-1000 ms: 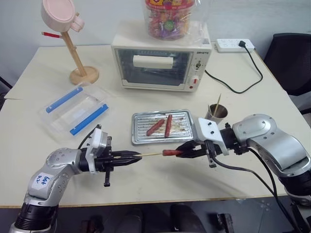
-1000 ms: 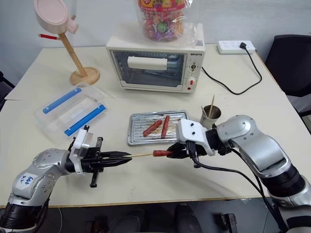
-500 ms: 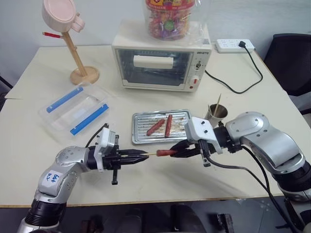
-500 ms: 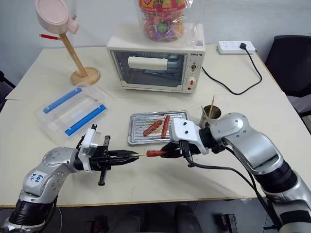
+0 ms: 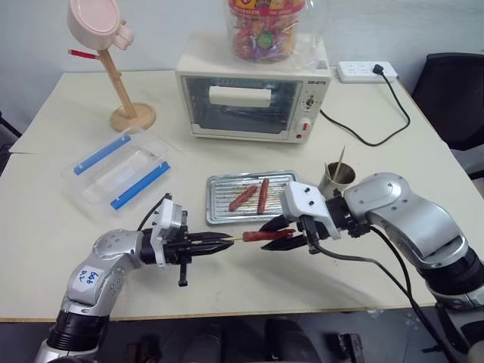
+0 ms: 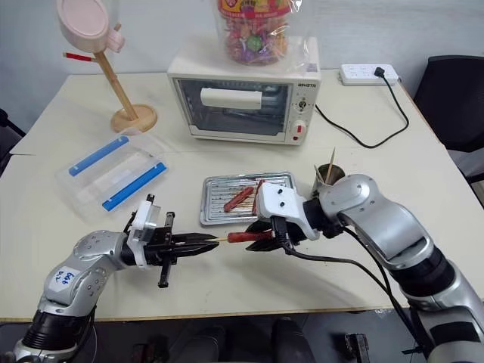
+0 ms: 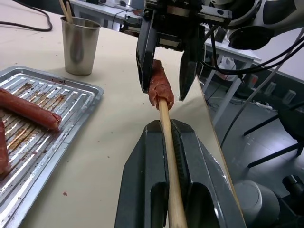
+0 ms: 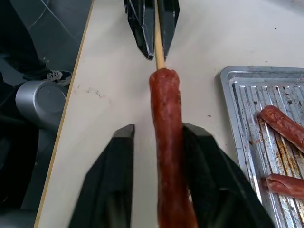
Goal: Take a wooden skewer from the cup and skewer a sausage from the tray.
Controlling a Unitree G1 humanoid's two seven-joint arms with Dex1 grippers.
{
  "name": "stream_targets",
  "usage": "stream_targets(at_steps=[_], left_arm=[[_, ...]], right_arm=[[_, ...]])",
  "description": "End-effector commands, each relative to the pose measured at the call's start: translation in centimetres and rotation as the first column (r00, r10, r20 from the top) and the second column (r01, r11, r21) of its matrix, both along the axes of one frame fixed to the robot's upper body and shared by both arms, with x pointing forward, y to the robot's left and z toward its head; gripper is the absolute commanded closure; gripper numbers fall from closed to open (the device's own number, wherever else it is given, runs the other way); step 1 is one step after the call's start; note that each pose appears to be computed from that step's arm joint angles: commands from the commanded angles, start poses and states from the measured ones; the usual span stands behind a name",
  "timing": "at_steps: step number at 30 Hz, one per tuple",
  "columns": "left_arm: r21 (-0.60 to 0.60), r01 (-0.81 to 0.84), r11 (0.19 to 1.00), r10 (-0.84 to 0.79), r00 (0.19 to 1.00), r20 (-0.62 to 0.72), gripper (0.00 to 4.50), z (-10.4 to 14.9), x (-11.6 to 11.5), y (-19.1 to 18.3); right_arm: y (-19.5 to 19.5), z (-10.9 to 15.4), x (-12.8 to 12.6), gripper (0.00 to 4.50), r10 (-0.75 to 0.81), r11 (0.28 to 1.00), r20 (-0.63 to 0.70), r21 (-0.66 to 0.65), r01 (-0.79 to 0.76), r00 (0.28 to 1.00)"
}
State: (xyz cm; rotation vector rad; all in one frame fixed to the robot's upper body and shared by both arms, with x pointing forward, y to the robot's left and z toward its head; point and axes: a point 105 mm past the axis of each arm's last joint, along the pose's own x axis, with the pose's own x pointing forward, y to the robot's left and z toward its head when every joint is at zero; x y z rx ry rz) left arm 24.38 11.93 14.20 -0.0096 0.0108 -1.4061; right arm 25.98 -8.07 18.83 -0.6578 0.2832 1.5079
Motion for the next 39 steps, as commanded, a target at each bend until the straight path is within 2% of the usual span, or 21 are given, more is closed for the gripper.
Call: stream_targets(at_steps=[1,4,7,8,12,19,25,28,32,36,38,39], left_arm=[[-0.030,-0.016,0.999,0.018,0.998,0.052,4.50,1.2,-0.5,1.0],[-0.065,-0.082,0.994,0.086,0.994,0.062,4.50,1.9,-0.4,2.0],[-0.119,-0.189,0.975,0.198,0.978,0.069,4.50,3.0,-0.2,3.6],[-0.117,-0.218,0.969,0.228,0.971,0.071,4.50,3.1,-0.2,4.2],[-0.152,-0.433,0.888,0.448,0.890,0.086,4.50,5.1,1.1,9.4],[-0.225,-0.530,0.818,0.556,0.829,0.067,4.50,7.7,2.6,13.9],[-0.216,-0.593,0.776,0.611,0.791,0.023,4.50,7.1,5.4,17.3],[-0.209,-0.604,0.769,0.619,0.786,0.006,4.50,7.0,6.7,18.4],[-0.162,-0.660,0.733,0.668,0.744,-0.011,4.50,6.1,9.0,20.2],[-0.163,-0.677,0.718,0.684,0.730,-0.019,4.50,5.9,9.5,21.0],[-0.153,-0.681,0.716,0.686,0.727,-0.022,3.93,5.7,9.6,21.2],[-0.147,-0.685,0.713,0.690,0.723,-0.022,3.82,5.7,9.7,21.4]], right_arm=[[-0.6,2.4,-0.6,1.69,0.028,0.997,0.097,0.066,-0.034,0.995],[-1.3,4.1,-0.8,1.11,0.017,0.981,0.166,0.187,-0.048,0.986],[-2.3,5.7,-2.0,0.16,0.022,0.923,0.179,0.374,-0.088,0.984],[-2.7,5.7,-2.2,0.06,0.004,0.912,0.174,0.403,-0.075,0.985],[-3.7,6.8,-2.1,0.03,-0.137,0.818,0.182,0.575,0.008,0.974],[-4.5,5.0,-3.1,0.03,-0.268,0.783,0.242,0.618,0.065,0.933],[-5.1,3.5,-3.7,0.03,-0.304,0.788,0.258,0.609,0.090,0.917],[-5.0,3.9,-3.9,0.03,-0.313,0.773,0.278,0.630,0.073,0.908],[-4.4,5.0,-4.0,0.03,-0.335,0.714,0.256,0.697,0.067,0.907],[-3.5,5.2,-4.0,0.03,-0.321,0.704,0.266,0.709,0.042,0.909],[-3.4,5.4,-3.8,0.00,-0.325,0.697,0.266,0.716,0.040,0.907],[-3.4,5.3,-3.7,0.00,-0.324,0.698,0.265,0.715,0.040,0.908]])
